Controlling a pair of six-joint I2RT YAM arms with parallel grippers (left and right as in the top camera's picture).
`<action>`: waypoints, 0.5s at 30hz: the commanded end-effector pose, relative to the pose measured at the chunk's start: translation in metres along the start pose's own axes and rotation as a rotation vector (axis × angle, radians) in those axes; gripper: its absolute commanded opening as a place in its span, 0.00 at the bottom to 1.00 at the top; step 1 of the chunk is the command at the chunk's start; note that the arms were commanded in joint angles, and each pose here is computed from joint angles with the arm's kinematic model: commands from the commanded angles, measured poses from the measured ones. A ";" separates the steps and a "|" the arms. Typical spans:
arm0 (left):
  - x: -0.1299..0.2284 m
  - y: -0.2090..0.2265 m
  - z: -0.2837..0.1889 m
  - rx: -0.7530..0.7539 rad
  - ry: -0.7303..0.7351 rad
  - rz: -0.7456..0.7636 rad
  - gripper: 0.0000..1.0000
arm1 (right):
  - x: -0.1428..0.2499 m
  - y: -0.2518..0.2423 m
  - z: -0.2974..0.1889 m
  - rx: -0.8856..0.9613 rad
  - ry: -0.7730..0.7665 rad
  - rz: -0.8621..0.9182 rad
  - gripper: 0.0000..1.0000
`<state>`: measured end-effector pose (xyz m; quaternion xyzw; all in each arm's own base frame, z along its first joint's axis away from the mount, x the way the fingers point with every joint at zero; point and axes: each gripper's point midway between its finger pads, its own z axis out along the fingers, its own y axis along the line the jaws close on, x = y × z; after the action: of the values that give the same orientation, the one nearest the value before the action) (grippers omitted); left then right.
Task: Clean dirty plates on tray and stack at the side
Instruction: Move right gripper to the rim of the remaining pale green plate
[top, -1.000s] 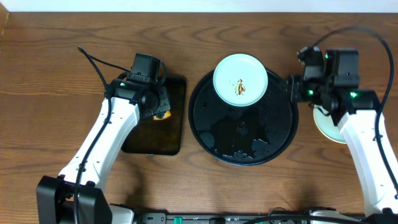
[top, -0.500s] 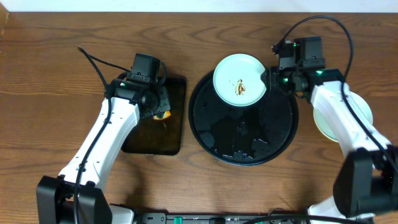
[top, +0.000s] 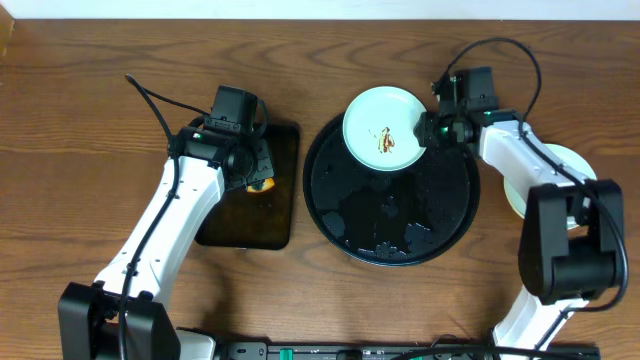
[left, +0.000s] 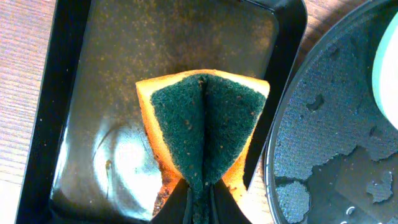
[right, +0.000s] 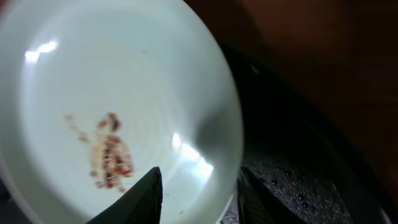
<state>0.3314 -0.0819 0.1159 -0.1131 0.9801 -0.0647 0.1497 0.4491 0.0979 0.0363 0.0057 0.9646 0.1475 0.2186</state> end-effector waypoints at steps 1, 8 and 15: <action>0.001 0.004 0.003 -0.017 0.005 0.003 0.08 | 0.001 -0.004 0.006 0.034 0.003 0.029 0.38; 0.001 0.004 0.003 -0.017 0.005 0.003 0.08 | 0.009 -0.007 0.008 0.046 0.028 0.034 0.34; 0.001 0.004 0.003 -0.017 0.005 0.003 0.08 | 0.028 -0.013 0.022 0.056 0.090 0.086 0.23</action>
<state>0.3314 -0.0819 0.1159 -0.1131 0.9801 -0.0647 0.1497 0.4422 0.0911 0.0195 0.0313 0.9721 0.1307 0.1925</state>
